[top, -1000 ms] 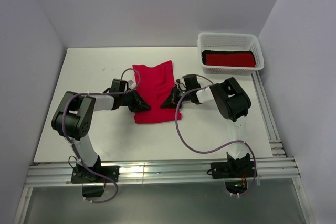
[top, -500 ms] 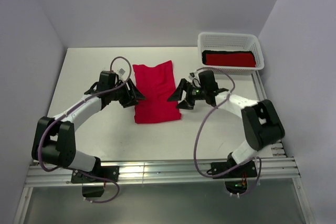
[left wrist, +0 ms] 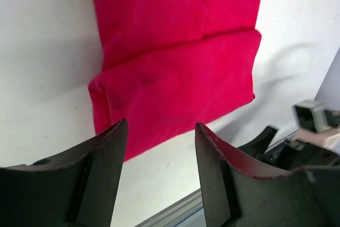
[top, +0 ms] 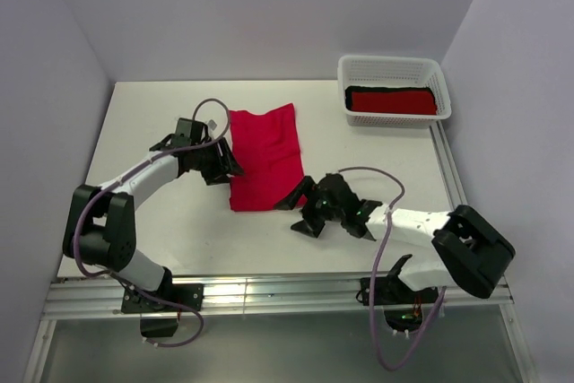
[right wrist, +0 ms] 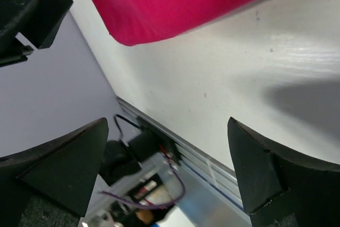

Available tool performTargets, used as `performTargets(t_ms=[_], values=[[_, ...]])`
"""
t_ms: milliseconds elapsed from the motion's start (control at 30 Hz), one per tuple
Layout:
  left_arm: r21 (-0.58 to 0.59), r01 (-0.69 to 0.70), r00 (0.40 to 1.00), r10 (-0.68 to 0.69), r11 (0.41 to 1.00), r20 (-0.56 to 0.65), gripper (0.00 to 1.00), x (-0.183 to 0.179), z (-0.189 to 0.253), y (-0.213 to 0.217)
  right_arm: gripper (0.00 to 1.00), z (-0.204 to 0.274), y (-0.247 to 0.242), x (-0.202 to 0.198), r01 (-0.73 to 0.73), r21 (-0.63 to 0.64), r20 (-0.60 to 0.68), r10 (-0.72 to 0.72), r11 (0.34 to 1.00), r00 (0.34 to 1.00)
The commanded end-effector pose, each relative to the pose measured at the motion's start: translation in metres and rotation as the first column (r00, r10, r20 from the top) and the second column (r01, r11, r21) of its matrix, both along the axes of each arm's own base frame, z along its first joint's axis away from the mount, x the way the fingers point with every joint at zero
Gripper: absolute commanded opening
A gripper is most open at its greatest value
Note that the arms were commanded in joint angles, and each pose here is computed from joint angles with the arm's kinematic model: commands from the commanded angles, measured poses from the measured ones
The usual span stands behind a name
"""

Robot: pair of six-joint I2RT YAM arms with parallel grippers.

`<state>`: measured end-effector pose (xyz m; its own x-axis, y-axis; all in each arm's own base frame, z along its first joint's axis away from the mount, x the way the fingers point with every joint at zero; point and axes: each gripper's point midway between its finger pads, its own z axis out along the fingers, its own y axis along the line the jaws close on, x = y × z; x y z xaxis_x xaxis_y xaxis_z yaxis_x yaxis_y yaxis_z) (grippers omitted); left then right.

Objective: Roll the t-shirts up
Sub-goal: Roll the tshirt

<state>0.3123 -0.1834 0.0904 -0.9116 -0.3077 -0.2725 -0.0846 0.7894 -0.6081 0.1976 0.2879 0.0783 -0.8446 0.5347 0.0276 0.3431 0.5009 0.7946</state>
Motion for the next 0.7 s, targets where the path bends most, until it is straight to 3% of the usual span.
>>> performTargets(t_ms=[0,267,667], values=[[0.042,0.033,0.998,-0.035,0.999,0.051,0.59,0.021,0.009,-0.001,1.0,0.014,0.014,0.03,0.27,0.172,-0.011,-0.272,0.947,0.962],[0.067,0.057,0.997,-0.06,0.996,0.044,0.57,0.041,-0.011,-0.005,1.0,-0.024,0.046,0.038,0.439,0.193,-0.089,-0.43,0.877,0.898],[0.058,0.069,0.998,-0.069,0.996,0.001,0.54,0.042,-0.035,-0.008,1.0,-0.047,0.019,0.057,0.67,0.126,-0.049,-0.67,0.731,0.741]])
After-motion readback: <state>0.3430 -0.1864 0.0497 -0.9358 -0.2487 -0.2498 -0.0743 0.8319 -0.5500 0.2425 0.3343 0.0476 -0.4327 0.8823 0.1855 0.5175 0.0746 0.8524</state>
